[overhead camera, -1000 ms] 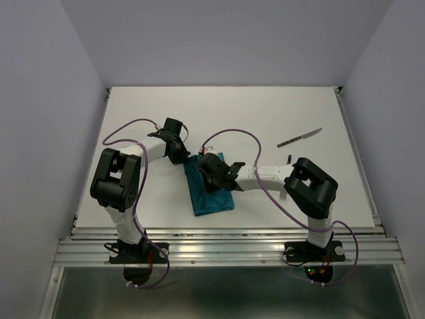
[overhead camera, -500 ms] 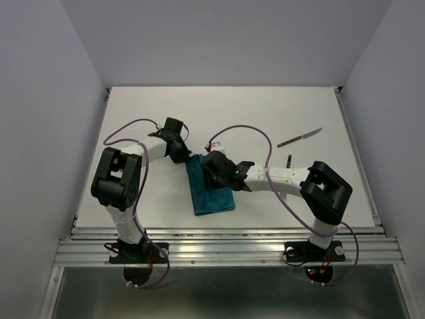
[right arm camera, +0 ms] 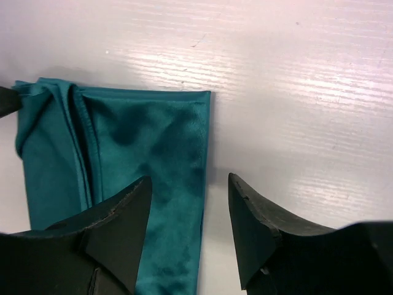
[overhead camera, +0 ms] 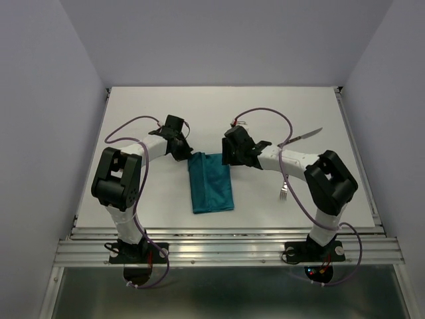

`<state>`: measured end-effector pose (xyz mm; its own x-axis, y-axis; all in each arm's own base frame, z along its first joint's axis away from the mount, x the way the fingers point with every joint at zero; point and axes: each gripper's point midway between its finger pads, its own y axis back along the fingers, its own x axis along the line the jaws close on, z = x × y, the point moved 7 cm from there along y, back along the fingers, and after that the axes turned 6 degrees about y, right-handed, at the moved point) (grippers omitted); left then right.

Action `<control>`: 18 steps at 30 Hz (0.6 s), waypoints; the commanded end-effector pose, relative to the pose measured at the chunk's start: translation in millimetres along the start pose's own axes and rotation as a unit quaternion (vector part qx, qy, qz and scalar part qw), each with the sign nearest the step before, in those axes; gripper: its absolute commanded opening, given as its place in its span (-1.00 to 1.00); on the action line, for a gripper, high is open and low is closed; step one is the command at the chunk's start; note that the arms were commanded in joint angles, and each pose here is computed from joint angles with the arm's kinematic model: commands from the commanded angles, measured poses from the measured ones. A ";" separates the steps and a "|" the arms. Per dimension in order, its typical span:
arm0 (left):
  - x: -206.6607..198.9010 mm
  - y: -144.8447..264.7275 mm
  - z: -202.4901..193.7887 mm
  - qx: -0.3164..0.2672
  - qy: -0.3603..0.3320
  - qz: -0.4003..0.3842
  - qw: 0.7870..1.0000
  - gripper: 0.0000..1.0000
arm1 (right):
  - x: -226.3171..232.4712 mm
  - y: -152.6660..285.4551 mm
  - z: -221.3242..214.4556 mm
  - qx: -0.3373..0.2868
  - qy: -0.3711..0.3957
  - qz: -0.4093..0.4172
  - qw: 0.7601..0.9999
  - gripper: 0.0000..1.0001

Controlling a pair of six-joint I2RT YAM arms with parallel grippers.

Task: Fold the napkin into a case and place the utensils inside
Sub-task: Pick up the 2/3-rectangle-folded napkin at the center of the board.

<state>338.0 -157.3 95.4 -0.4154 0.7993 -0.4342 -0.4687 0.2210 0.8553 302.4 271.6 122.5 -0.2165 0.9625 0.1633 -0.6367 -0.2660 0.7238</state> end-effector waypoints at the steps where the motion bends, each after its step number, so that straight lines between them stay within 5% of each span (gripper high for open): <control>1: -18.8 6.0 7.4 -0.007 -0.015 -0.027 1.000 -1.00 | 0.4 -15.9 12.3 0.006 0.008 0.019 1.000 0.18; 18: -28.8 7.5 9.5 0.002 -0.033 -0.036 0.999 -1.00 | -16.8 -48.2 15.9 0.026 -0.022 0.042 0.999 -0.02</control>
<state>347.2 -165.9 105.3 -0.3729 0.8080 -0.4561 -0.4749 0.2561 0.8420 332.7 262.4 86.2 -0.2110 0.9539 0.2133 -0.5547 -0.2966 0.7774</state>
